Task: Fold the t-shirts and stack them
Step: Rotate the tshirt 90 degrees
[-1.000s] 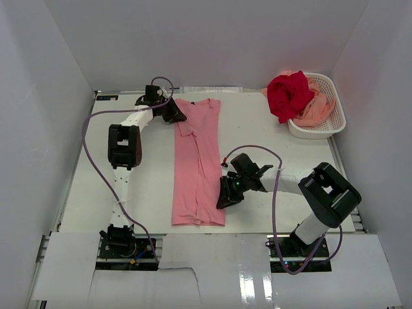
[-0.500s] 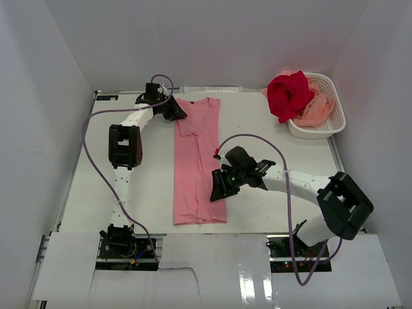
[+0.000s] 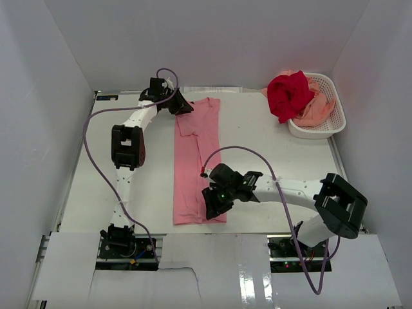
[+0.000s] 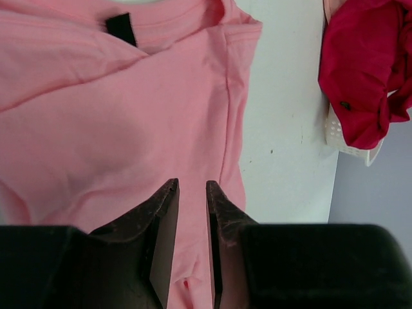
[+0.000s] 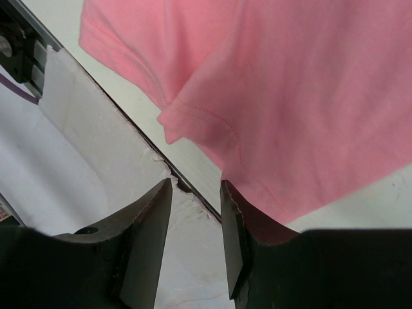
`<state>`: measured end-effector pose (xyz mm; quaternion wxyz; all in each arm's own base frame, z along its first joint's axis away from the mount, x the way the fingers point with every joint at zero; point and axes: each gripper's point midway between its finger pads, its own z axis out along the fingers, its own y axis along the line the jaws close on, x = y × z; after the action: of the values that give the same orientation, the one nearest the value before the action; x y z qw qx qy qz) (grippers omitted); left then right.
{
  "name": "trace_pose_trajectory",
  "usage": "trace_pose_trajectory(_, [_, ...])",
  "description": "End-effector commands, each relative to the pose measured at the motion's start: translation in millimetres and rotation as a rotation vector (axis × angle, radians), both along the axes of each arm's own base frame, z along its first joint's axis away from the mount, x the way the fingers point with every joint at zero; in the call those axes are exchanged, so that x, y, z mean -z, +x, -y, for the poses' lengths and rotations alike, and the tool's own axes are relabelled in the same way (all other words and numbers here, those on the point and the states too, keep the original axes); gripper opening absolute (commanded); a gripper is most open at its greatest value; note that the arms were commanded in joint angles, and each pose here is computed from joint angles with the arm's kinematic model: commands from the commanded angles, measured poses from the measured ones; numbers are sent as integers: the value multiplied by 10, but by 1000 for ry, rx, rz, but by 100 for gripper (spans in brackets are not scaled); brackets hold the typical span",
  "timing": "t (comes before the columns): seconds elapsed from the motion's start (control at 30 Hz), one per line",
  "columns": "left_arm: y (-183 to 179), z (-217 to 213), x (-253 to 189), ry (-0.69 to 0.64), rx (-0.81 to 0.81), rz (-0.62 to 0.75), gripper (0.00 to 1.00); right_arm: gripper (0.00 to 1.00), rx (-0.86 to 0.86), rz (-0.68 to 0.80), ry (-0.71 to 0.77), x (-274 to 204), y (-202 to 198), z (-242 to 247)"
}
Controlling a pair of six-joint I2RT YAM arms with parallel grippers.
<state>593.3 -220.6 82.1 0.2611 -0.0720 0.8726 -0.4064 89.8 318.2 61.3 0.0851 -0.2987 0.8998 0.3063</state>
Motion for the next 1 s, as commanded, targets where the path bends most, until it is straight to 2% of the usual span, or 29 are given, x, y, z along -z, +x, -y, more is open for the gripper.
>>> trace_pose_trajectory(0.0, [-91, 315, -496, -35, 78, 94, 34, 42, 9, 23, 24, -78, 74, -197])
trace_pose_trajectory(0.43, [-300, 707, -49, -45, 161, 18, 34, 42, -17, 44, 19, -87, 131, -429])
trace_pose_trajectory(0.8, [-362, 693, 318, -24, 155, -44, 34, 42, -31, 24, -39, 120, 112, -497])
trace_pose_trajectory(0.97, [-384, 685, 383, -18, 158, -55, 34, 34, -31, 19, -45, 180, 107, -495])
